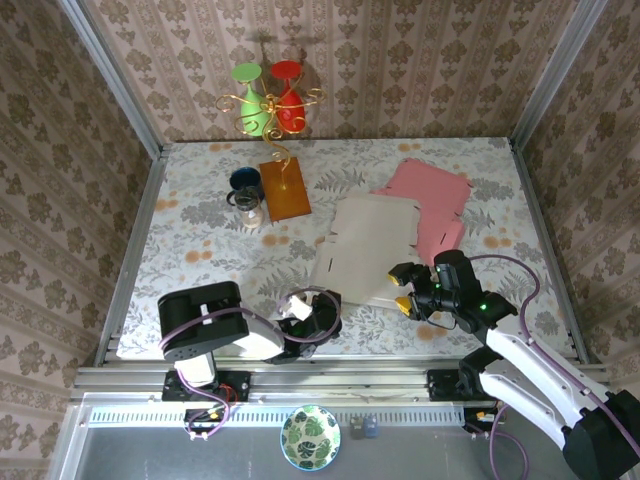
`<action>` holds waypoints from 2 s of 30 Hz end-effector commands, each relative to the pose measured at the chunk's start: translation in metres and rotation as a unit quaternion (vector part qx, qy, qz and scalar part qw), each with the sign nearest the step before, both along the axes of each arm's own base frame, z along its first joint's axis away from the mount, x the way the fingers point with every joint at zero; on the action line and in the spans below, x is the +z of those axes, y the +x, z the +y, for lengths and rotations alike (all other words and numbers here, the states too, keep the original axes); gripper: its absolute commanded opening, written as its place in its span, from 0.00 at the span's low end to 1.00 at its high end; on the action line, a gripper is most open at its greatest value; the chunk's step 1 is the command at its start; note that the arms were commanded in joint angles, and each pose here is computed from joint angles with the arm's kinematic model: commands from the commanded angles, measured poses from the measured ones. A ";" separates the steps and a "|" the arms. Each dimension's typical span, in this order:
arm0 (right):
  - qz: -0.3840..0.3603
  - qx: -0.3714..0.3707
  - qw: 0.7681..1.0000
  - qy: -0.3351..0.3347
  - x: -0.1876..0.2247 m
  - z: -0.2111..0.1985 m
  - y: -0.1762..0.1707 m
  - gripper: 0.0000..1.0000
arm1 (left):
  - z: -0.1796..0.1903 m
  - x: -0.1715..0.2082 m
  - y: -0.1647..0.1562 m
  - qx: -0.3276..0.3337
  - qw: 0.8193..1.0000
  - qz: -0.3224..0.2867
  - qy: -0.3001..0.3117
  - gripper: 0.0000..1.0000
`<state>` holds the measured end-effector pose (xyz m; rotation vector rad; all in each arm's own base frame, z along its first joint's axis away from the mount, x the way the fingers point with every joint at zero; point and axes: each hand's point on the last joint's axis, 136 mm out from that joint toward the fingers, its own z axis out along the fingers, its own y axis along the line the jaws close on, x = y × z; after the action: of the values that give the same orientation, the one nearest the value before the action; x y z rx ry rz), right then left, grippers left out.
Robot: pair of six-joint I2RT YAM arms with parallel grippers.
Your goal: Fold the paper box
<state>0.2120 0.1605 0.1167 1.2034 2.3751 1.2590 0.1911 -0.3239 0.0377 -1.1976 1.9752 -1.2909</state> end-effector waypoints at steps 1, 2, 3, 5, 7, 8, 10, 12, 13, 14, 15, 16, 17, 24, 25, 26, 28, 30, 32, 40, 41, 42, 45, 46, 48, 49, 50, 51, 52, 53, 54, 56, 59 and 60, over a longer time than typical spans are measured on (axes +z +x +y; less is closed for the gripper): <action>0.006 -0.007 1.000 0.002 -0.002 -0.002 0.000 0.68 | 0.002 0.023 0.008 0.026 0.999 -0.023 -0.032 0.09; 0.006 -0.008 1.000 0.003 -0.001 -0.002 0.000 0.68 | 0.004 0.029 0.009 0.027 0.999 -0.029 -0.028 0.06; 0.006 -0.011 1.000 0.004 0.001 -0.002 0.000 0.67 | 0.005 0.034 0.010 0.030 0.999 -0.034 -0.023 0.03; 0.005 -0.022 1.000 0.010 0.007 -0.004 0.001 0.65 | 0.007 0.051 0.013 0.035 0.998 -0.046 -0.018 0.00; 0.001 -0.041 0.999 0.018 0.016 -0.006 0.002 0.62 | 0.008 0.067 0.016 0.040 0.998 -0.056 -0.011 0.00; 0.001 -0.055 0.998 0.022 0.021 -0.008 0.002 0.61 | 0.009 0.075 0.018 0.043 0.997 -0.061 -0.009 0.00; 0.001 -0.086 0.996 0.032 0.032 -0.014 0.002 0.59 | 0.009 0.092 0.023 0.051 0.996 -0.072 -0.010 0.00; -0.001 -0.115 0.993 0.040 0.044 -0.018 0.002 0.57 | 0.008 0.107 0.029 0.058 0.995 -0.079 -0.009 0.00; -0.004 -0.129 0.991 0.045 0.052 -0.020 0.003 0.56 | 0.007 0.114 0.032 0.061 0.995 -0.083 -0.009 0.00; -0.010 -0.140 0.989 0.050 0.061 -0.021 0.004 0.56 | 0.006 0.122 0.035 0.064 0.994 -0.087 -0.012 0.00; -0.016 -0.147 0.988 0.053 0.068 -0.021 0.006 0.56 | 0.005 0.128 0.038 0.065 0.994 -0.091 -0.014 0.00; -0.023 -0.153 0.986 0.057 0.076 -0.021 0.009 0.56 | 0.003 0.133 0.041 0.066 0.993 -0.094 -0.016 0.00; -0.030 -0.158 0.985 0.061 0.083 -0.020 0.012 0.57 | 0.001 0.138 0.043 0.066 0.993 -0.097 -0.017 0.00; -0.056 -0.162 0.982 0.074 0.106 0.003 0.039 0.56 | -0.010 0.165 0.059 0.058 0.991 -0.117 -0.027 0.00; -0.059 -0.160 0.983 0.070 0.107 0.006 0.042 0.56 | -0.011 0.170 0.062 0.058 0.991 -0.120 -0.028 0.00; -0.060 -0.158 0.983 0.067 0.108 0.009 0.043 0.55 | -0.012 0.173 0.064 0.058 0.990 -0.122 -0.030 0.00; -0.062 -0.158 0.983 0.064 0.109 0.013 0.047 0.55 | -0.014 0.181 0.067 0.055 0.990 -0.126 -0.030 0.00; -0.065 -0.162 0.983 0.063 0.108 0.016 0.050 0.54 | -0.016 0.185 0.069 0.051 0.990 -0.128 -0.032 0.00; -0.075 -0.175 0.979 0.073 0.108 0.017 0.058 0.53 | -0.013 0.184 0.070 0.053 0.990 -0.125 -0.033 0.00; -0.098 -0.173 0.977 0.072 0.117 0.026 0.077 0.43 | -0.012 0.195 0.074 0.041 0.990 -0.129 -0.041 0.00; -0.101 -0.172 0.977 0.074 0.117 0.027 0.079 0.41 | -0.013 0.197 0.074 0.037 0.990 -0.131 -0.042 0.00; -0.105 -0.170 0.977 0.075 0.118 0.029 0.081 0.39 | -0.015 0.198 0.075 0.034 0.990 -0.132 -0.044 0.00; -0.112 -0.167 0.977 0.076 0.119 0.034 0.086 0.35 | -0.017 0.200 0.075 0.029 0.990 -0.131 -0.049 0.00; -0.114 -0.165 0.977 0.077 0.120 0.035 0.088 0.35 | -0.017 0.200 0.074 0.029 0.990 -0.131 -0.050 0.00; -0.114 -0.163 0.977 0.077 0.120 0.037 0.090 0.34 | -0.016 0.201 0.074 0.028 0.990 -0.132 -0.051 0.00; -0.116 -0.161 0.977 0.075 0.120 0.038 0.090 0.34 | -0.016 0.202 0.074 0.028 0.989 -0.133 -0.051 0.00; -0.118 -0.161 0.977 0.073 0.121 0.037 0.091 0.32 | -0.017 0.203 0.074 0.027 0.989 -0.135 -0.050 0.00; -0.118 -0.161 0.977 0.071 0.122 0.037 0.091 0.30 | -0.016 0.204 0.074 0.027 0.989 -0.135 -0.050 0.00; -0.121 -0.162 0.977 0.069 0.123 0.037 0.092 0.28 | -0.017 0.204 0.074 0.026 0.989 -0.134 -0.050 0.00; -0.122 -0.163 0.977 0.069 0.123 0.037 0.092 0.25 | -0.017 0.204 0.073 0.025 0.989 -0.133 -0.051 0.00; -0.123 -0.164 0.976 0.067 0.124 0.036 0.093 0.21 | -0.017 0.203 0.074 0.025 0.989 -0.133 -0.050 0.00; -0.127 -0.164 0.976 0.069 0.126 0.037 0.094 0.11 | -0.018 0.203 0.073 0.023 0.990 -0.132 -0.051 0.00; -0.136 -0.161 0.975 0.066 0.133 0.038 0.097 0.00 | -0.017 0.203 0.073 0.022 0.989 -0.134 -0.051 0.00; -0.138 -0.160 0.975 0.064 0.136 0.038 0.098 0.00 | -0.018 0.205 0.074 0.021 0.989 -0.138 -0.051 0.00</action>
<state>0.2978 0.1998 0.2231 1.3394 1.9262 1.3608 0.2672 -0.3371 0.2208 -1.0761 1.7113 -1.4086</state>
